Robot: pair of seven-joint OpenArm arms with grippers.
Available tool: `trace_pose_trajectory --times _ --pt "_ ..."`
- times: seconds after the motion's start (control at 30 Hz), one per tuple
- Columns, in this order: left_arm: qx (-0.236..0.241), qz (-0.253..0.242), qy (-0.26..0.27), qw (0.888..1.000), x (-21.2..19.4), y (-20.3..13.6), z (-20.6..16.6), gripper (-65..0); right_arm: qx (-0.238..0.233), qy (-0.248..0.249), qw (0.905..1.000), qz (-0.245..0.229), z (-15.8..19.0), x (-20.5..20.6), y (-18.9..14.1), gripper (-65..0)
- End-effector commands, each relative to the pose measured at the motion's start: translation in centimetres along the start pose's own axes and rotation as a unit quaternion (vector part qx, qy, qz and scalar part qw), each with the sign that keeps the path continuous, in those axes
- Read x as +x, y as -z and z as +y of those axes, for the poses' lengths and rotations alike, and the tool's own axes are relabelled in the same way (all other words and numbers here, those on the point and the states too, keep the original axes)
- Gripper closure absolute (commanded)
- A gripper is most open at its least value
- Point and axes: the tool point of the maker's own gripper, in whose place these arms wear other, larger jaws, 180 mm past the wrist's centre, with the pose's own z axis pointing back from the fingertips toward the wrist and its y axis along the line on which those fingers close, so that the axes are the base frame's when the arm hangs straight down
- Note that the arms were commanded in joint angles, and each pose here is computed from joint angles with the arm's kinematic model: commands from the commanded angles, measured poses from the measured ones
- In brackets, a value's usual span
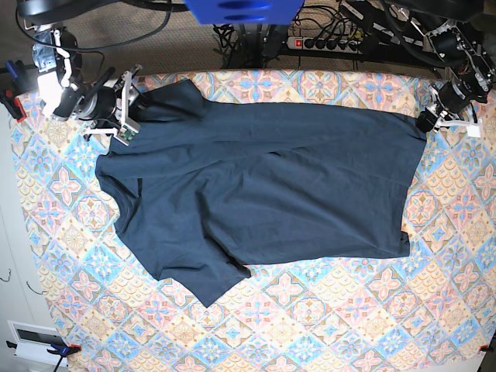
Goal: Layout the t-shirt on the table in an organized manner, then fold the t-shirt properly
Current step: 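Pull the shoulder edge with the right gripper away from the left gripper, then hold the shirt with both grippers and tug the corners apart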
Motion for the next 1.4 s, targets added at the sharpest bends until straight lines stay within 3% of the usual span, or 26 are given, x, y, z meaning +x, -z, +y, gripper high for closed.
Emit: trace_pose_trajectory --times 0.0,0.67,1.37 --pt "-0.008 -0.014 0.010 1.000 1.3 -0.5 -0.6 0.0 -0.006 -0.003 1.0000 -0.005 -0.7 0.2 -0.5 -23.2" --pt "-0.008 -0.014 0.010 1.000 1.3 -0.5 -0.6 0.0 -0.002 0.015 0.9998 0.013 -0.9 -1.2 0.0 -23.2" --pt "-0.008 -0.014 0.010 1.000 1.3 -0.5 -0.6 0.0 0.004 0.021 0.9996 -0.016 -0.2 0.5 0.7 -23.5"
